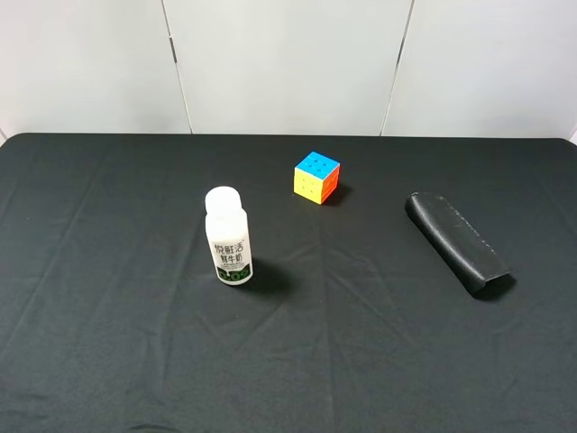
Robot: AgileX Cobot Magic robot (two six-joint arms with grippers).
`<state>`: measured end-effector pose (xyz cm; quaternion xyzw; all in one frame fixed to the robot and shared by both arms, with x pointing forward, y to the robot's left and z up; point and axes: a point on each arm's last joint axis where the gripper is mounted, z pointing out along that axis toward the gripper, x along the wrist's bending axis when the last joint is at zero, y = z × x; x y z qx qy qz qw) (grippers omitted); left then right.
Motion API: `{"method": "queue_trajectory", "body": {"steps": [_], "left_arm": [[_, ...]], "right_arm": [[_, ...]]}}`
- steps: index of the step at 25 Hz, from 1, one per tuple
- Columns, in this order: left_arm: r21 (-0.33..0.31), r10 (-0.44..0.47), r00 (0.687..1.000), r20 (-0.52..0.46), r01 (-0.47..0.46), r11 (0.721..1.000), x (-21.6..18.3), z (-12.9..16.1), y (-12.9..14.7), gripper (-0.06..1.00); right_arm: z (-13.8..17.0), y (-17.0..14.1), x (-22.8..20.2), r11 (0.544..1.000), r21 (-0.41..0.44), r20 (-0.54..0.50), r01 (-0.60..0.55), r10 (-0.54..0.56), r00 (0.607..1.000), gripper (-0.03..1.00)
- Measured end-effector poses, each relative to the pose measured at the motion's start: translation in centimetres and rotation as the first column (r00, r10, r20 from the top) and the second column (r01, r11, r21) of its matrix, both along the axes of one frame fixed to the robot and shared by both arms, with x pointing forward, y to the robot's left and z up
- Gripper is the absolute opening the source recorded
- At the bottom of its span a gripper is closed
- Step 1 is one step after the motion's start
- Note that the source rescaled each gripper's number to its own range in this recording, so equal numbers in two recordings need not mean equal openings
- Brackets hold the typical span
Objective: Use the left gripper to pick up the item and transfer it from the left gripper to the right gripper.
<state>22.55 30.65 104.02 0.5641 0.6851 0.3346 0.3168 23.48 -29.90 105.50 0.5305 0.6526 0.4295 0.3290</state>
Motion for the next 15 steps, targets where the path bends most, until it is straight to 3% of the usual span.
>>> {"method": "queue_trajectory", "body": {"steps": [10, 15], "left_arm": [[0.000, 0.000, 1.000, 0.000, 0.000, 1.000, 0.00, 0.00, 0.00, 0.98], [0.000, 0.000, 1.000, 0.000, 0.000, 1.000, 0.00, 0.00, 0.00, 0.98]], "right_arm": [[0.00, 0.00, 0.00, 1.000, 0.000, 0.000, 0.004, -0.004, 1.000, 1.00], [0.01, 0.05, 0.02, 0.993, 0.000, 0.001, 0.119, -0.119, 0.993, 1.00]]}}
